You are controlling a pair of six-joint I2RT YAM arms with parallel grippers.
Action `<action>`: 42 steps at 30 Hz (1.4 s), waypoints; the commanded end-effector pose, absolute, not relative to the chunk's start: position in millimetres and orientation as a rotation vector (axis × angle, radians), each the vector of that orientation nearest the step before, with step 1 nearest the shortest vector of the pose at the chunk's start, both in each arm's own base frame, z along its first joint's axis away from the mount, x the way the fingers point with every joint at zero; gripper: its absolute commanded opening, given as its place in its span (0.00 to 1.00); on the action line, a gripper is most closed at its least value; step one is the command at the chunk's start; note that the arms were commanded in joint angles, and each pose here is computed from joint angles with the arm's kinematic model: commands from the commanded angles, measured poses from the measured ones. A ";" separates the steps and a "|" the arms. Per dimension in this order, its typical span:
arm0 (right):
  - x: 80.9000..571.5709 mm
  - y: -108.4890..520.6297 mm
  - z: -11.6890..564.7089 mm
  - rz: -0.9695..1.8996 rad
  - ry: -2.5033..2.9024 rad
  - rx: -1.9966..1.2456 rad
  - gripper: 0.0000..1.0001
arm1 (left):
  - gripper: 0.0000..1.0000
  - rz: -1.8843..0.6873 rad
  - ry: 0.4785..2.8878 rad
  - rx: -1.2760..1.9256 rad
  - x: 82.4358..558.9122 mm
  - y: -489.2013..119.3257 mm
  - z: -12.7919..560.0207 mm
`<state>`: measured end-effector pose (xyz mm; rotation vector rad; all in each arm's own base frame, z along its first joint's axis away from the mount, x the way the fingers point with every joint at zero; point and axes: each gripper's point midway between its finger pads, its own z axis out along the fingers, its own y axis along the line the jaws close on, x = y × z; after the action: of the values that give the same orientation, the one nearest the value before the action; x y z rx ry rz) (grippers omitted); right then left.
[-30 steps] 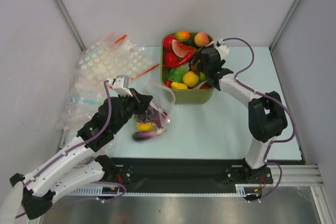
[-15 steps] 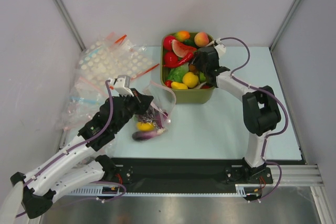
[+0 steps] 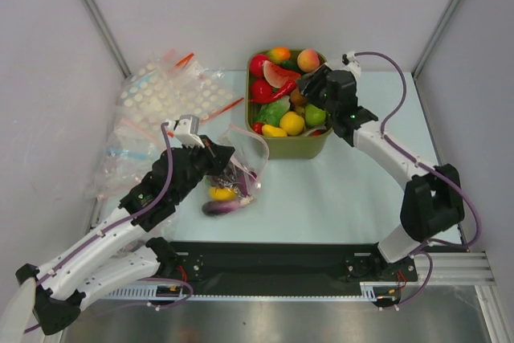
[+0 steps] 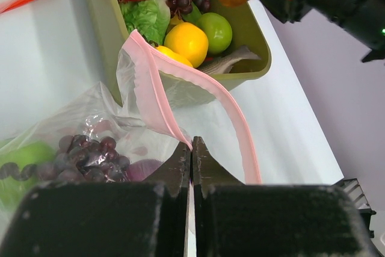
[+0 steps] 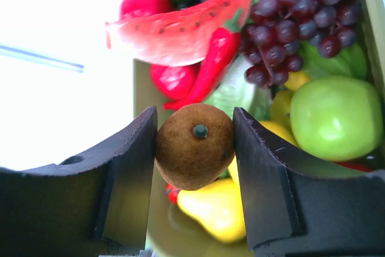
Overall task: Place the food in the zip-top bag and seal the zipper
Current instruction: Pick up the fake vegetable from the bin, then place the fake vegetable in the zipper food storage bag.
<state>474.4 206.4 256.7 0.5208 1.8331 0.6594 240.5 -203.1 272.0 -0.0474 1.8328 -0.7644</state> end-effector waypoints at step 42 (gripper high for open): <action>264.4 351.7 309.1 0.874 1.734 -0.437 0.81 | 0.00 -0.828 1.760 -0.058 237.9 -204.8 299.3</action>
<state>267.0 361.1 296.8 -0.4273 1.7887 0.9012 239.9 -203.2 272.7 -0.0458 1.8309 -0.7681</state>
